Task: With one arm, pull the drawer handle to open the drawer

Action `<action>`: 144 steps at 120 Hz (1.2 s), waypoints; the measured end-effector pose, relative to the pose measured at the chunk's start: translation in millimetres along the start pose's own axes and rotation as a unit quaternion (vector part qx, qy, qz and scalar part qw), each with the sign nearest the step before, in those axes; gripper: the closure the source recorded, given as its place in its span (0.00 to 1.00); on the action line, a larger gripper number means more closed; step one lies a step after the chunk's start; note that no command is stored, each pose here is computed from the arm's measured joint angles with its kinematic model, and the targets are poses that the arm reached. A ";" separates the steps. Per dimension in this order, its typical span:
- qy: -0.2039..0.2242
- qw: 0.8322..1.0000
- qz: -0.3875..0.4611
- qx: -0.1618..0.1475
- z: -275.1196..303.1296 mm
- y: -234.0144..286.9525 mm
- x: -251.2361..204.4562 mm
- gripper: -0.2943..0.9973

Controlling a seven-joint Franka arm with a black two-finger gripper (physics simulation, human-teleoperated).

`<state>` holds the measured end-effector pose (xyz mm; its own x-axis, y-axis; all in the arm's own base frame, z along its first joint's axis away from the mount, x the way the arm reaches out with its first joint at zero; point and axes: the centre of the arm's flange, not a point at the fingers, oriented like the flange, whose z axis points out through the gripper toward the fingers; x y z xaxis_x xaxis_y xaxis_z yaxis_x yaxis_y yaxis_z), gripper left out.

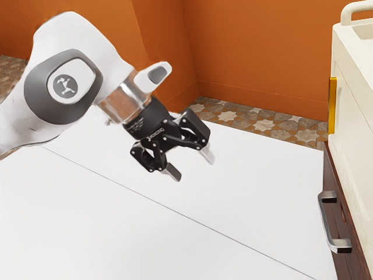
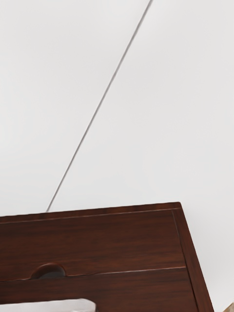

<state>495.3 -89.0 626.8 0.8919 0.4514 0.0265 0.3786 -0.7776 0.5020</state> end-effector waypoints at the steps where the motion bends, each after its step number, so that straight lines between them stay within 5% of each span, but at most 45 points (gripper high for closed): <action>1: 0.001 1.000 0.001 0.000 2.7 2.4 -2.6 0.32; 16: 0.019 1.000 0.000 -0.007 26.1 23.4 -25.2 0.34; 54: 0.022 0.998 -0.032 -0.056 64.7 33.4 2.2 0.39; 86: -0.029 0.994 -0.027 -0.106 112.2 80.8 -34.6 0.47; 144: -0.038 0.992 -0.022 -0.114 147.1 91.9 -17.0 0.51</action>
<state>551.3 -232.5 545.4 0.8956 0.4408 -0.0605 0.3586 -0.6346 0.6847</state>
